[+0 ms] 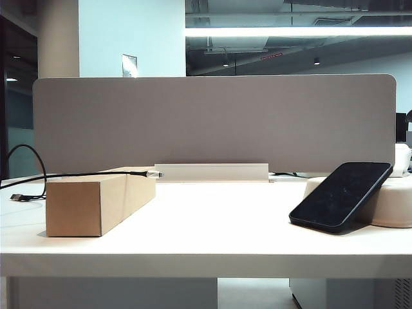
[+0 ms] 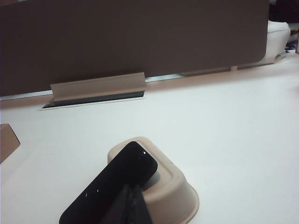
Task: Pick up the charging cable and the phone, plug the charging cable into the charging port on the phone, and finally place them back on the table.
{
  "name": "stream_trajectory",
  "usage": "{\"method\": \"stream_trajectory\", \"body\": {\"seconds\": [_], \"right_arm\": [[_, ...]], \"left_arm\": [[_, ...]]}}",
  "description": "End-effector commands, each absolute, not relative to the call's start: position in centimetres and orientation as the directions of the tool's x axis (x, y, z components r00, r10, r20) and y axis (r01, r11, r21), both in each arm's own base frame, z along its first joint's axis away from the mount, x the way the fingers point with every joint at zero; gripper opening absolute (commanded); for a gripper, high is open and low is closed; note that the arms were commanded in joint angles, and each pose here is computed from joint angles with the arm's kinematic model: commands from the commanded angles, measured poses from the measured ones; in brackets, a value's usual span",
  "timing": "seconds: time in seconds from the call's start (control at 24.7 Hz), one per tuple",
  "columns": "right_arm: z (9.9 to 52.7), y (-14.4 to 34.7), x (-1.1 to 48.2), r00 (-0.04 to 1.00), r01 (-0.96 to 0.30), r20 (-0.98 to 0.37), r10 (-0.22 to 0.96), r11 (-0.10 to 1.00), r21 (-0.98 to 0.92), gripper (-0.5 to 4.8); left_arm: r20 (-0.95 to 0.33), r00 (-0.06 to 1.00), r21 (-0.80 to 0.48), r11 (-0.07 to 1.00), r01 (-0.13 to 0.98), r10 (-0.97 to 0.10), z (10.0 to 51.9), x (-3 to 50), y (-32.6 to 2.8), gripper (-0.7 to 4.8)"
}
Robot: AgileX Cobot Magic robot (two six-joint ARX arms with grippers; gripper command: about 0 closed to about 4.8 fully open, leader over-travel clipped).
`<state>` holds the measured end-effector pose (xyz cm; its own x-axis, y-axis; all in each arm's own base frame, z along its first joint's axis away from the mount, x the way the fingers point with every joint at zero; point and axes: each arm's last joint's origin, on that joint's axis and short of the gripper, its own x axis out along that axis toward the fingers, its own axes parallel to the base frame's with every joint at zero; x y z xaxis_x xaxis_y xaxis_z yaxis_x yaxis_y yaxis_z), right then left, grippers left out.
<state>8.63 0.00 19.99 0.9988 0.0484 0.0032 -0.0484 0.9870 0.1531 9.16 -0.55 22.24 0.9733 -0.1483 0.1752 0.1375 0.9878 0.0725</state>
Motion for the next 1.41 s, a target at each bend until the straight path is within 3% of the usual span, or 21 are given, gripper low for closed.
{"method": "stream_trajectory", "body": {"seconds": [0.04, 0.4, 0.85, 1.13, 1.41], "right_arm": [[20.8, 0.0, 8.3, 0.998, -0.058, 0.007, 0.058, 0.985, 0.16, -0.02], [21.8, 0.1, 8.1, 0.995, -0.083, -0.047, 0.091, 0.983, 0.166, -0.02], [23.5, 0.4, 10.2, 0.963, -0.161, -0.183, 0.199, 0.966, 0.203, -0.01], [23.3, 0.5, 12.4, 0.918, -0.158, -0.308, 0.248, 0.944, 0.289, 0.0], [22.4, 0.6, 13.7, 0.881, -0.166, -0.369, 0.295, 0.925, 0.342, 0.0]], "left_arm": [[0.163, 0.97, 0.071, 0.983, 0.17, -0.18, 23.1, 9.5, -0.7, -0.06], [0.11, 0.977, 0.063, 0.982, 0.178, -0.184, 24.6, 10.7, -0.7, -0.06], [-0.017, 0.936, 0.039, 0.935, 0.352, -0.352, 26.8, 14.1, -1.2, -0.06], [-0.081, 0.928, 0.017, 0.93, 0.366, -0.364, 28.8, 17.5, -1.5, -0.06], [-0.135, 0.887, 0.009, 0.894, 0.447, -0.442, 29.6, 20.4, -3.4, -0.05]]}}
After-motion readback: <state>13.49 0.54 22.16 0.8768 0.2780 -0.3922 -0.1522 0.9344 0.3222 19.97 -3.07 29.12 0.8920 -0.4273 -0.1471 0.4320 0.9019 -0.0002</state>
